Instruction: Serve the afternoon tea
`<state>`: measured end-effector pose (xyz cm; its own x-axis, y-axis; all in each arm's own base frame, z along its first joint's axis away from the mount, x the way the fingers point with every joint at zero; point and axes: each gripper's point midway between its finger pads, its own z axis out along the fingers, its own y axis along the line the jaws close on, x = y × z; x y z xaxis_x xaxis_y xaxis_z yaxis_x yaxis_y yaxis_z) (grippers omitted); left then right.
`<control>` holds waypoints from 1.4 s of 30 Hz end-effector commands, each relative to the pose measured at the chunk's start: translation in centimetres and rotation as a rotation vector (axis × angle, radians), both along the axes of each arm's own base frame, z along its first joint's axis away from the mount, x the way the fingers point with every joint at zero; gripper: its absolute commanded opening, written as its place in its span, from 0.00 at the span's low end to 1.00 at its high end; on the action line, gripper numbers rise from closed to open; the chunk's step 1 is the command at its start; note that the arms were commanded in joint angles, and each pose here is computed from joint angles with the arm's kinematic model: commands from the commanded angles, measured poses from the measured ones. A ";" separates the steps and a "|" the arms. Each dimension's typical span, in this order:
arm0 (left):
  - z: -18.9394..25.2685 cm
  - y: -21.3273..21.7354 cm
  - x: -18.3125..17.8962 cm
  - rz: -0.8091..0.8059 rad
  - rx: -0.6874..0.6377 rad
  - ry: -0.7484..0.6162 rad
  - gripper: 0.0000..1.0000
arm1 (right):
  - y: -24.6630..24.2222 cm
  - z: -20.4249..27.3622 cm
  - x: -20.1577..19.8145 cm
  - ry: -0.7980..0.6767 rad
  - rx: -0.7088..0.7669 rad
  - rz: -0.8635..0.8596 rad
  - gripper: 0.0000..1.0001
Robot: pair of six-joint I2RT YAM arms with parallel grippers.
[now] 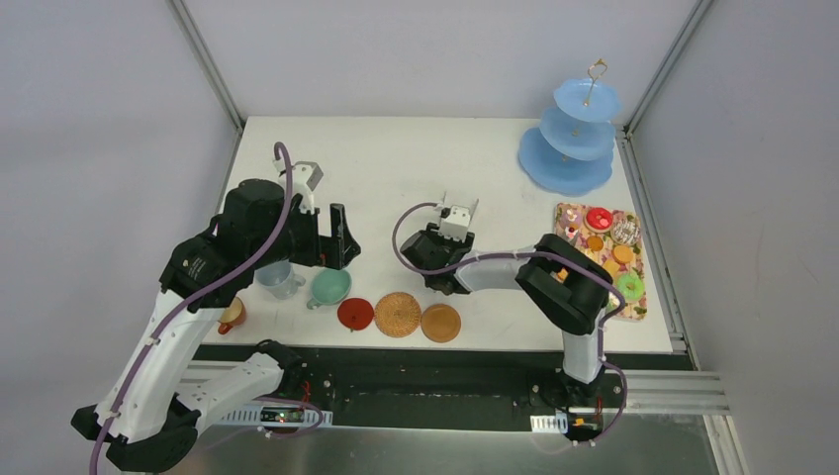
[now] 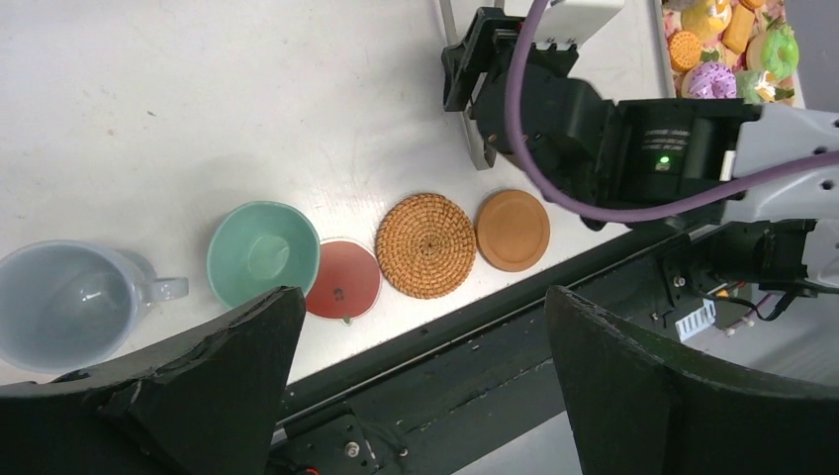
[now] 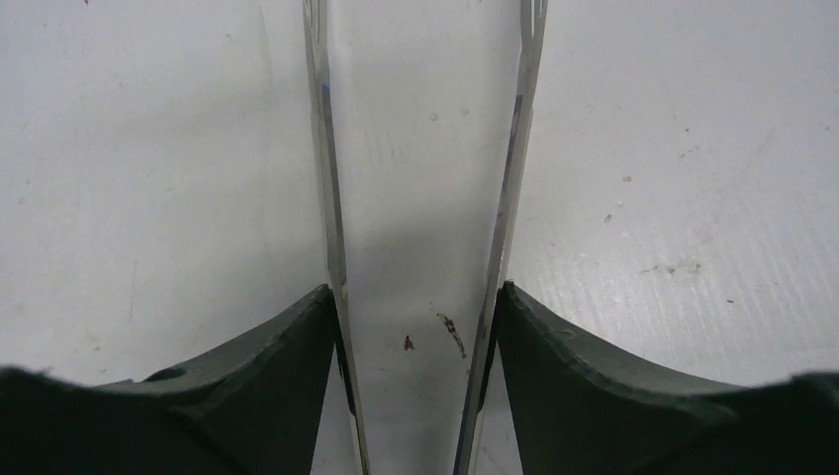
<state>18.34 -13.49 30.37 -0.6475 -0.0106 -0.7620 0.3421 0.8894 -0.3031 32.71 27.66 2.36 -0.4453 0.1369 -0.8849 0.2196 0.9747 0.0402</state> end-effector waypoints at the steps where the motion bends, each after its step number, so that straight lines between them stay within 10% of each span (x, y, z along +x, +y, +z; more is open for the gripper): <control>1: 2.7 -0.4 0.8 0.043 -0.065 -0.057 0.96 | 0.9 0.0 -2.1 0.224 0.124 0.120 0.61; 13: 4.3 -1.3 1.8 0.091 -0.157 -0.068 0.96 | -2.7 5.5 0.7 0.327 0.227 0.054 0.58; 15: 4.2 -1.7 2.1 0.103 -0.177 -0.044 0.97 | 0.8 6.2 -2.7 0.550 0.357 0.274 0.55; 26: 3.1 -4.2 3.4 0.119 -0.250 0.087 0.99 | -0.1 11.9 -6.5 0.913 0.544 0.360 0.57; 42: 3.8 -5.7 4.8 0.102 -0.256 0.117 0.99 | -2.8 18.5 -5.7 0.807 0.780 0.170 0.57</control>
<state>23.12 -18.89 32.13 -0.7489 -0.2645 -0.6076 0.1556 0.8211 -0.5492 26.94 25.86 17.63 -0.9502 0.3095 -0.0353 0.2515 0.8291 0.4994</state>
